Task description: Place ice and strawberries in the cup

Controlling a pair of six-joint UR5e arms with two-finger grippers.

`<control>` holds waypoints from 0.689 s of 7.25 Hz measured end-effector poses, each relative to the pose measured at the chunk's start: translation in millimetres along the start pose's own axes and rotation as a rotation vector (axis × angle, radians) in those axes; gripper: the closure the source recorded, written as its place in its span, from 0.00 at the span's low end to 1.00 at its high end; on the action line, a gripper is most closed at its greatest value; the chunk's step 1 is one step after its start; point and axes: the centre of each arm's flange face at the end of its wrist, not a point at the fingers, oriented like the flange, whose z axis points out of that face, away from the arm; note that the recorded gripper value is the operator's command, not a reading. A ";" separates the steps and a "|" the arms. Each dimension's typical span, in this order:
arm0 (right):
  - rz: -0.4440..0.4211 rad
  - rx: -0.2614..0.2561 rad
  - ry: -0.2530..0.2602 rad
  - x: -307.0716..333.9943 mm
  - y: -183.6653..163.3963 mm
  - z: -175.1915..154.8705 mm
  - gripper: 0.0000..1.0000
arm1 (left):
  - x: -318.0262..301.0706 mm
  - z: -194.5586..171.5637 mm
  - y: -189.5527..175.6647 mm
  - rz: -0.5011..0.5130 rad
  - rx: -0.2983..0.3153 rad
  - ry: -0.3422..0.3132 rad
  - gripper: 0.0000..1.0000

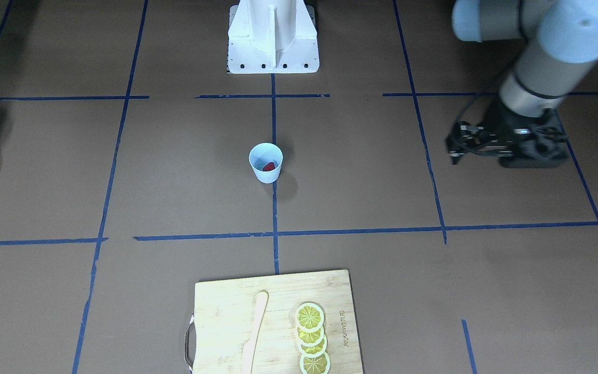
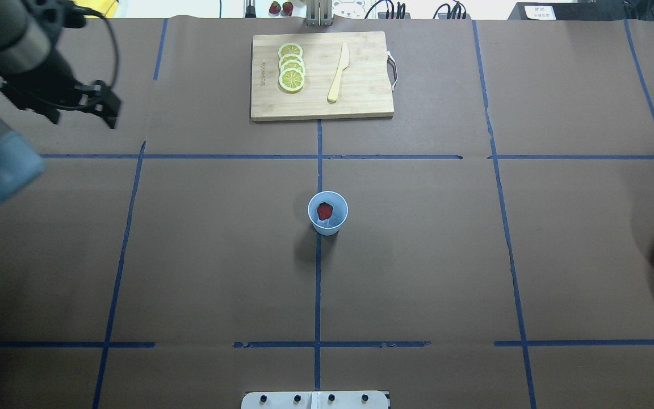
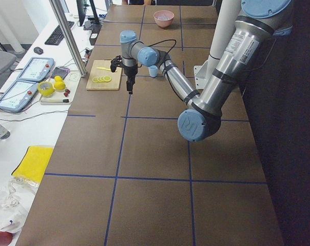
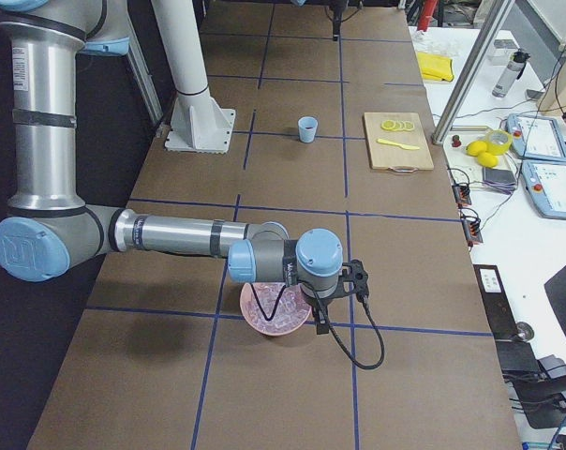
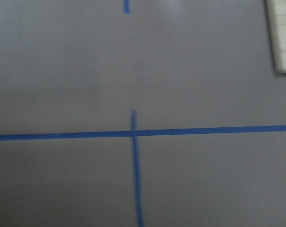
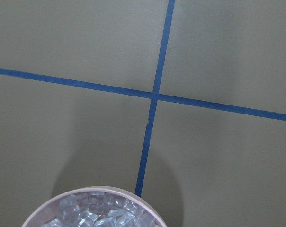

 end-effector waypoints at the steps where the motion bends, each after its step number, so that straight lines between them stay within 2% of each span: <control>1: -0.001 0.002 0.004 -0.9 -0.4 -1.2 0.01 | -58.0 -1.2 -0.1 0.042 -0.017 -0.004 0.00; 3: 0.003 0.003 0.020 -0.4 -1.5 -2.4 0.01 | -167.0 8.3 4.6 0.092 -0.077 0.052 0.00; 5: 0.018 0.003 0.021 -0.4 -3.0 -2.4 0.01 | -263.4 19.5 32.0 0.105 -0.104 0.094 0.00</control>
